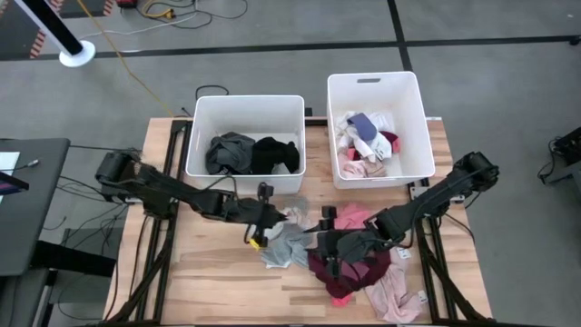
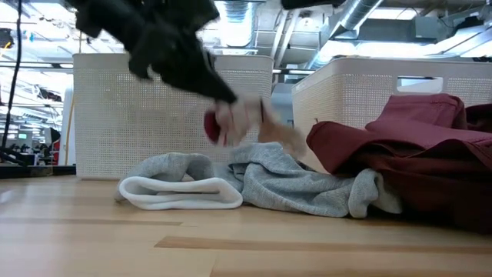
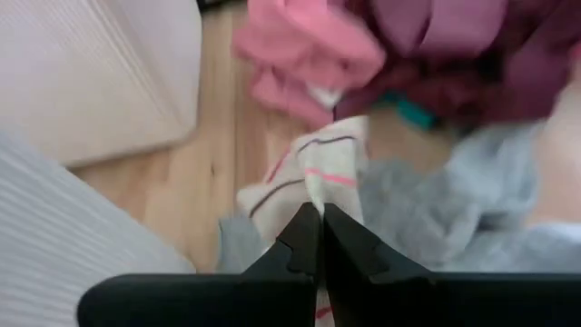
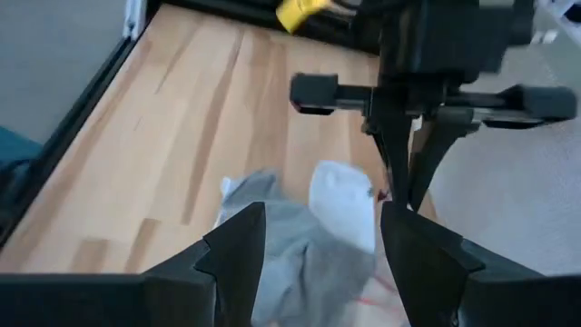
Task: Sort clothes
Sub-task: Put the light orange sock into the right white laundry organizer
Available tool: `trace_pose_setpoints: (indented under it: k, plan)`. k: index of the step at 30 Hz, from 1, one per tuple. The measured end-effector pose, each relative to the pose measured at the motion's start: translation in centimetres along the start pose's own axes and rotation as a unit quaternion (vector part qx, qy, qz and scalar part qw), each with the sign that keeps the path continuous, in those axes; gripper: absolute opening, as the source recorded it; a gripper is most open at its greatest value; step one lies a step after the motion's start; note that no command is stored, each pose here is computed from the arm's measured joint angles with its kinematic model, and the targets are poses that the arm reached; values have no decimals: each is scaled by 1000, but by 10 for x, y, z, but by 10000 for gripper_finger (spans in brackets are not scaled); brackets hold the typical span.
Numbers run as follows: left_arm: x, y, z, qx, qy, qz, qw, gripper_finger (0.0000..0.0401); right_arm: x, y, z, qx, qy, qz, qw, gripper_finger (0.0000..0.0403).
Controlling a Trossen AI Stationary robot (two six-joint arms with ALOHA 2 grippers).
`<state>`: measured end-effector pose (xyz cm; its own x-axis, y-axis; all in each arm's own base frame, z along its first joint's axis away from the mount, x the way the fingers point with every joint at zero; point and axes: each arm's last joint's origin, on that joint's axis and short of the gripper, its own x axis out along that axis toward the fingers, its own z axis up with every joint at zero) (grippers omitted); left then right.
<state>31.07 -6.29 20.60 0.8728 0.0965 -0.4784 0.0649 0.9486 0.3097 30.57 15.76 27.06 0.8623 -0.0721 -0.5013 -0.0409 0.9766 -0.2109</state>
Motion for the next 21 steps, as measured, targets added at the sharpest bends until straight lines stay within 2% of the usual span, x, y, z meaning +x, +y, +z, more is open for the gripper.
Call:
trace_pose_setpoints:
  k: [6, 10, 14, 21]
  plan:
    - [-36, 7, 23, 5, -55, 0, 998, 1, 24, 3, -4, -40, -10, -23, 999, 234]
    - [-52, 13, 29, 2, -68, 2, 998, 0, 35, -1, -4, -57, -23, -80, 995, 234]
    - [-60, 13, 31, 3, -72, -3, 997, 0, 41, -5, -1, -77, -39, -136, 987, 234]
    - [-63, 6, 32, 10, -75, -24, 997, 0, 51, -14, 1, -93, -45, -164, 981, 234]
